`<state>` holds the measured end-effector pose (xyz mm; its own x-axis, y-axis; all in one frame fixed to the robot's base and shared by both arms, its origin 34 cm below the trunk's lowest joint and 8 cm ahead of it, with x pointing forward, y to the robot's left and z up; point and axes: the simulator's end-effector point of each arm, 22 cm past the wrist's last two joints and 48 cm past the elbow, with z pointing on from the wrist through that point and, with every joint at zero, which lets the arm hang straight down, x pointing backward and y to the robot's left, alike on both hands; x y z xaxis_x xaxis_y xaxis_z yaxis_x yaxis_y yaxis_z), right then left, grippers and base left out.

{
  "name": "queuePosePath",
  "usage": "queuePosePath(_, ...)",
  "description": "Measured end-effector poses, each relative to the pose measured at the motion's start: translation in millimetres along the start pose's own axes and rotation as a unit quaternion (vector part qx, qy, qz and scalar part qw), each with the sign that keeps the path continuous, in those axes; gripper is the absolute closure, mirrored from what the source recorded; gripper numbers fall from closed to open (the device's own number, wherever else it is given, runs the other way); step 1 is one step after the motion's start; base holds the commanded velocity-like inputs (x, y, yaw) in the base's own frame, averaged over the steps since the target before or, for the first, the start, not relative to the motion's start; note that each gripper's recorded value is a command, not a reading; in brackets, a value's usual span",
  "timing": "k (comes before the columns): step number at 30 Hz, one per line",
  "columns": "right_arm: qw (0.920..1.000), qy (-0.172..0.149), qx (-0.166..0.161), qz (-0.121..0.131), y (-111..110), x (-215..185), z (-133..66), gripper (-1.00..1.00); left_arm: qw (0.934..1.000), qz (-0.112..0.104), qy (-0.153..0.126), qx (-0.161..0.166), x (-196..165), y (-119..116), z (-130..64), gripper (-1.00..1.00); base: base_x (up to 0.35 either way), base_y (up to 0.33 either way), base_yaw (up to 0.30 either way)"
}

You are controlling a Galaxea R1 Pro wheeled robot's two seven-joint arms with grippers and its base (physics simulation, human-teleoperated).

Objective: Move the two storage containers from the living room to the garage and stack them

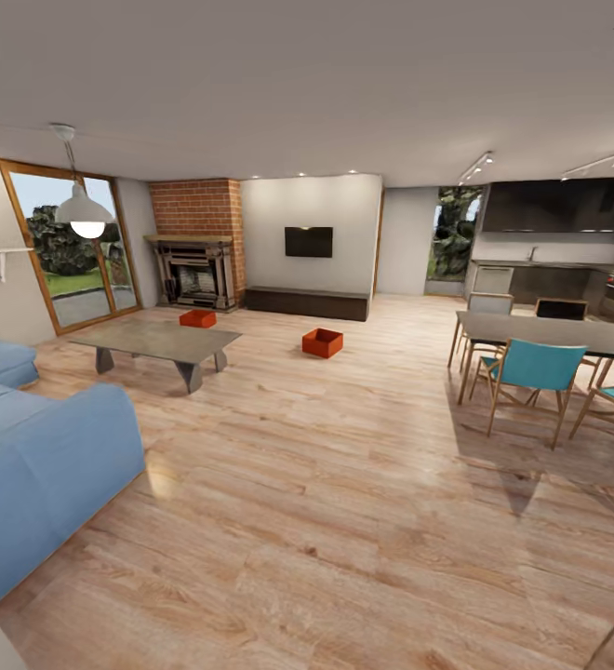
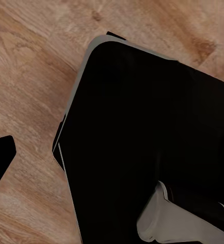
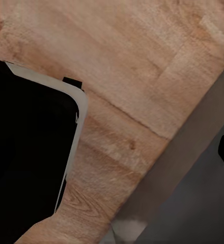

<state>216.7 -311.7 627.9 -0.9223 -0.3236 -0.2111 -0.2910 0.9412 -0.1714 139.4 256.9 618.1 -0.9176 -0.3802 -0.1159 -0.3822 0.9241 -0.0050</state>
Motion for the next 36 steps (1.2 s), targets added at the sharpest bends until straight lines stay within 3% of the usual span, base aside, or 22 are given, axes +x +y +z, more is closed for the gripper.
queuePosePath(36,1.0000,0.000,0.000,0.000,-0.1,0.1,0.0,-1.00,1.0000,0.000,-0.001,0.000,-0.3,0.2,0.0,-1.00,0.323,0.000,0.000)
